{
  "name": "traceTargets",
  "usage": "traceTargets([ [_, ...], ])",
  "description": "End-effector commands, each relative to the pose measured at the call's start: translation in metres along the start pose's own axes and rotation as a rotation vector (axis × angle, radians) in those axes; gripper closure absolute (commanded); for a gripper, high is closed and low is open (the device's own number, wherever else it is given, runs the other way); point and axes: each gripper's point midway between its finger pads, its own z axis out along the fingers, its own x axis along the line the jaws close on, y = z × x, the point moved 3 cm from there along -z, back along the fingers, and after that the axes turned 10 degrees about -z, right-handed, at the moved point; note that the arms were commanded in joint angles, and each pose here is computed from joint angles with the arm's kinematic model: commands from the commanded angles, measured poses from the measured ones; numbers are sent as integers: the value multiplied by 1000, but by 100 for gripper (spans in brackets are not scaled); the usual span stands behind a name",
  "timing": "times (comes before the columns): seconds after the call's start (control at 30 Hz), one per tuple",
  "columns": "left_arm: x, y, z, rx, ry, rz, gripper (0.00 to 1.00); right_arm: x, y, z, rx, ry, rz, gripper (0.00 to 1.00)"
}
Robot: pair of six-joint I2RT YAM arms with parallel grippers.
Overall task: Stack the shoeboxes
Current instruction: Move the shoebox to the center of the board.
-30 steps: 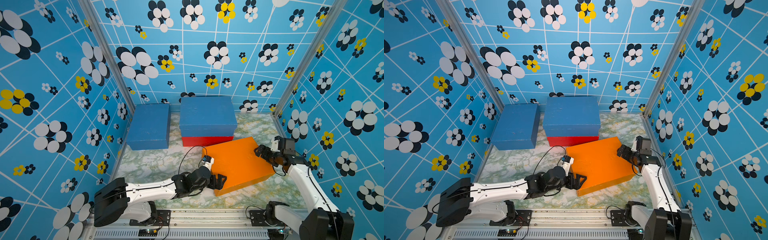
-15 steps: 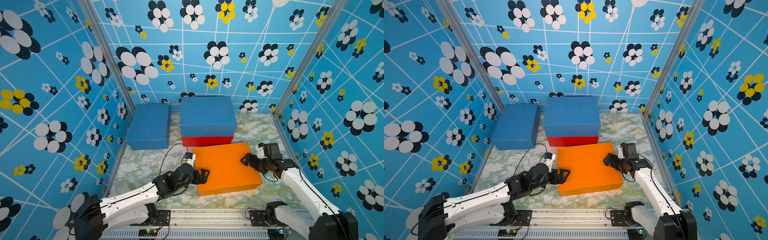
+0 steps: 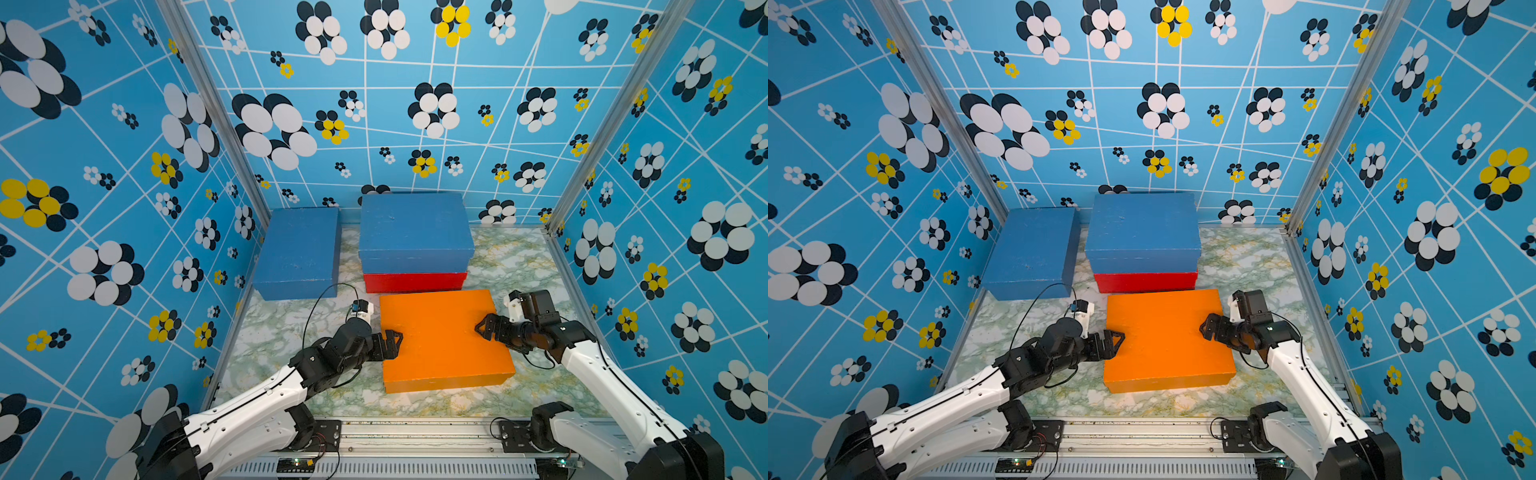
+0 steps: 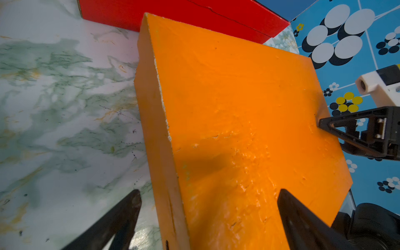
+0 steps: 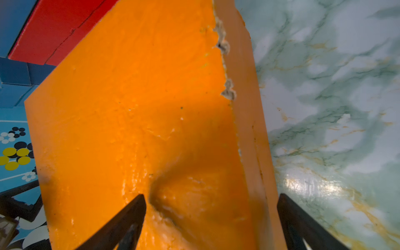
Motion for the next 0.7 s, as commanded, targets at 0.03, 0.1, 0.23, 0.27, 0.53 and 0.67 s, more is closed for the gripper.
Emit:
traceTargets([
  [0.03,4,-2,4,16,12,16,0,1,14,-6,-14,-40,-60,3],
  [0.1,2,0,4,8,10,15,0,5,19,-4,-13,-15,-68,2],
  [0.23,-1,0,11,17,2,18,1,13,20,2,26,36,-86,5],
  [0.27,-1,-1,14,22,1,15,1,14,18,4,40,50,-89,6],
  [0.53,-7,0,30,50,3,17,0,24,9,9,49,145,-69,12],
  [0.67,-1,5,28,39,20,4,0,30,7,12,48,188,-56,15],
])
